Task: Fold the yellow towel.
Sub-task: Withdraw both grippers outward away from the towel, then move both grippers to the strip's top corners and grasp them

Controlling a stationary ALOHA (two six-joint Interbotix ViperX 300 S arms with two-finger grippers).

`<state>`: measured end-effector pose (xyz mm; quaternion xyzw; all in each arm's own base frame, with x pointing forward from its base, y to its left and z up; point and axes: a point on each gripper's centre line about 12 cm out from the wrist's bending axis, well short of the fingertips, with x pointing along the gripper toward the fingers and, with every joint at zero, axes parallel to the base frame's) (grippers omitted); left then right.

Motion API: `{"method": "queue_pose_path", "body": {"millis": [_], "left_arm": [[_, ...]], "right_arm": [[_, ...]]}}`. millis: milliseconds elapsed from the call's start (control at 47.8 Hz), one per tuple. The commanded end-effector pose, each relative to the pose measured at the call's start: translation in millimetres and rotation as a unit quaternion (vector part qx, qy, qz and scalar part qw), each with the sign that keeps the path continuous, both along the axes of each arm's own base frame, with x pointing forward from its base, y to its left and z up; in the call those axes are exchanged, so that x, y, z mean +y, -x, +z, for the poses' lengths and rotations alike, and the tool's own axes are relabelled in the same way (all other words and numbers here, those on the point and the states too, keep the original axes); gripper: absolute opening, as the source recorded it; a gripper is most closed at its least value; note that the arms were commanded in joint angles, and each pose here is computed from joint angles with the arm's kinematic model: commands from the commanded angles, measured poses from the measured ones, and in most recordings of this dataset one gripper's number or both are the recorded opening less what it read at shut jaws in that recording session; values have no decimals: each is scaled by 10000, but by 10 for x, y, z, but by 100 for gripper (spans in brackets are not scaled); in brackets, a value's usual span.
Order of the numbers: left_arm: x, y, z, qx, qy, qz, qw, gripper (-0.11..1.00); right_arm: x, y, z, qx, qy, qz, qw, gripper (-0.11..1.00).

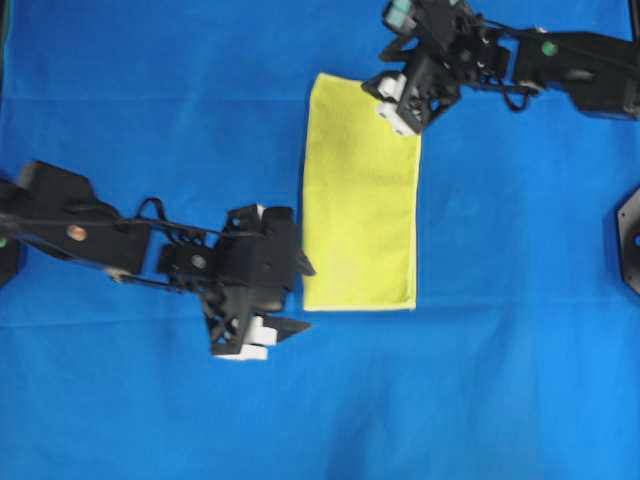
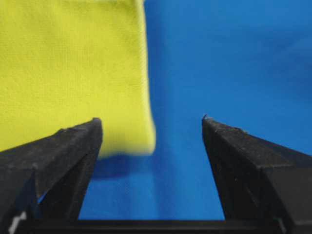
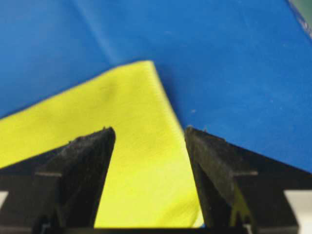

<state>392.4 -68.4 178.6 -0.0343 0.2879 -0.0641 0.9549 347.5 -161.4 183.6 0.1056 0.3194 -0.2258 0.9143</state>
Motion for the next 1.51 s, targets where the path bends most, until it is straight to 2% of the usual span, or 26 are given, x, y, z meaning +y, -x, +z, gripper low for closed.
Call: {"method": "queue_pose_path", "body": {"millis": [0, 125, 293, 544, 711, 1004, 1129, 1276, 1359, 1485], "left_arm": [[-63, 127, 439, -508, 76, -121, 9986, 77], [26, 312, 681, -879, 41, -100, 9961, 77], [396, 586, 749, -1262, -103, 306, 9915, 76], [867, 1100, 740, -1885, -321, 1004, 9764, 76], [971, 1311, 609, -2115, -267, 1269, 9687, 76], [984, 1187, 561, -2032, -243, 1282, 9704, 76], [1009, 1081, 561, -2001, -256, 1302, 9707, 76], [1241, 905, 610, -2006, -347, 1628, 9654, 76], [1445, 802, 584, -1880, -448, 1881, 9629, 76], [1715, 641, 499, -1603, -465, 2204, 9610, 76]], "right_arm": [[176, 62, 279, -263, 139, 169, 9994, 62], [440, 228, 466, -491, 183, 390, 9979, 62], [751, 490, 579, -884, 208, 720, 9933, 62], [936, 928, 604, -1562, 272, 870, 9835, 62], [1000, 1079, 493, -1793, 202, 905, 9794, 62], [955, 1063, 473, -1769, 151, 796, 9809, 62], [874, 1041, 502, -1790, 159, 643, 9816, 62], [639, 959, 543, -1656, 210, 274, 9856, 62], [447, 896, 497, -1328, 216, 4, 9909, 62], [218, 790, 354, -857, 149, -259, 9959, 62]]}}
